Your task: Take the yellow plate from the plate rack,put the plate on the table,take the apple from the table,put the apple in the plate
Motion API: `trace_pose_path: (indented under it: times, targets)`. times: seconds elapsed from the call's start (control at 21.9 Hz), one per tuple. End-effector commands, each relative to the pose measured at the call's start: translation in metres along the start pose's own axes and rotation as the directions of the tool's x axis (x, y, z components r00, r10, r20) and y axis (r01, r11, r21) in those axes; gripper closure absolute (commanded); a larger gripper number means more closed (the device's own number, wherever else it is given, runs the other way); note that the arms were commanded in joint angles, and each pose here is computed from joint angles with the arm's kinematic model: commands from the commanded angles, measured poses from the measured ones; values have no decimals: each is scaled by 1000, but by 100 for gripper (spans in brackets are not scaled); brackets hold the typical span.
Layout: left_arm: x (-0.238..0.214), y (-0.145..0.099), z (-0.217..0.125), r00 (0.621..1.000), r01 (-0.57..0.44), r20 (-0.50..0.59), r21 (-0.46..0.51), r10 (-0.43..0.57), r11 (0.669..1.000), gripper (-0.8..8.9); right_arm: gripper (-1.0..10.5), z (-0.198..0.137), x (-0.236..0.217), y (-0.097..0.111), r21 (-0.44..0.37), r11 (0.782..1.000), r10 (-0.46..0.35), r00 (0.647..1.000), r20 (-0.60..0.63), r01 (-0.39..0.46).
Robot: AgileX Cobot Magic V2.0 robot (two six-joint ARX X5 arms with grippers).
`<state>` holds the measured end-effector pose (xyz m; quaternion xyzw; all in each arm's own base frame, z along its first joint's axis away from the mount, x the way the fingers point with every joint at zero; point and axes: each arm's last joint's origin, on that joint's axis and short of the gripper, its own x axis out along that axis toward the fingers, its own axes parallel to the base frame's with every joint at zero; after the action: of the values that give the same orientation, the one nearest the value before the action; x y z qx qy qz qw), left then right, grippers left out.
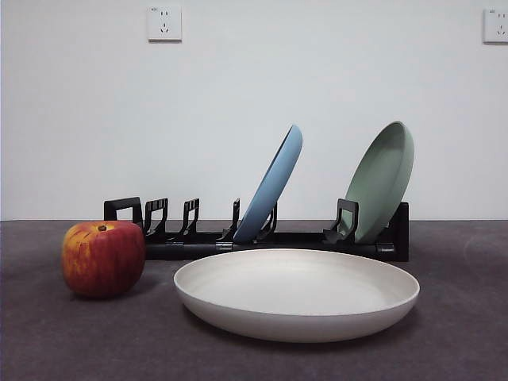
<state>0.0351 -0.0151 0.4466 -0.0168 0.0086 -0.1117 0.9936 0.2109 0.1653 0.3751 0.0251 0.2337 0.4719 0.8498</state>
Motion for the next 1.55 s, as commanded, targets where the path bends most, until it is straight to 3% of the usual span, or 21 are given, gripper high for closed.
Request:
trace_pose_path:
  times: [0.05,0.27,0.73,1.23,1.28,1.32,1.41,1.55]
  targets:
    - [-7,7,-2,998,-46,-37,31,47,998,563,473,-2,32,9,-73,997,1,998,-57,-5]
    - [-18,19,-4,982,-150,-103,110,161,983,563,473,-4,85,24,-130,991,8,989,-147,-28]
    - [-20,21,-14,965,-159,-183,151,186,976,563,465,-28,199,45,-265,964,-67,949,-309,-18]
    - [-21,22,-18,958,-156,-213,180,193,971,563,480,-118,279,20,-274,962,-153,834,-530,2]
    - [-21,22,-18,958,-156,-213,180,193,971,563,518,-120,280,19,-273,962,-154,829,-537,2]
    - [-21,22,-18,958,-156,-213,180,193,971,563,636,-122,281,18,-272,962,-155,826,-542,2]
    - [-21,22,-18,956,-156,-217,185,195,970,563,973,-122,281,18,-271,963,-155,825,-544,2]
    - [-22,23,-20,952,-159,-232,177,198,971,563,956,-122,281,18,-263,965,-156,825,-543,9]
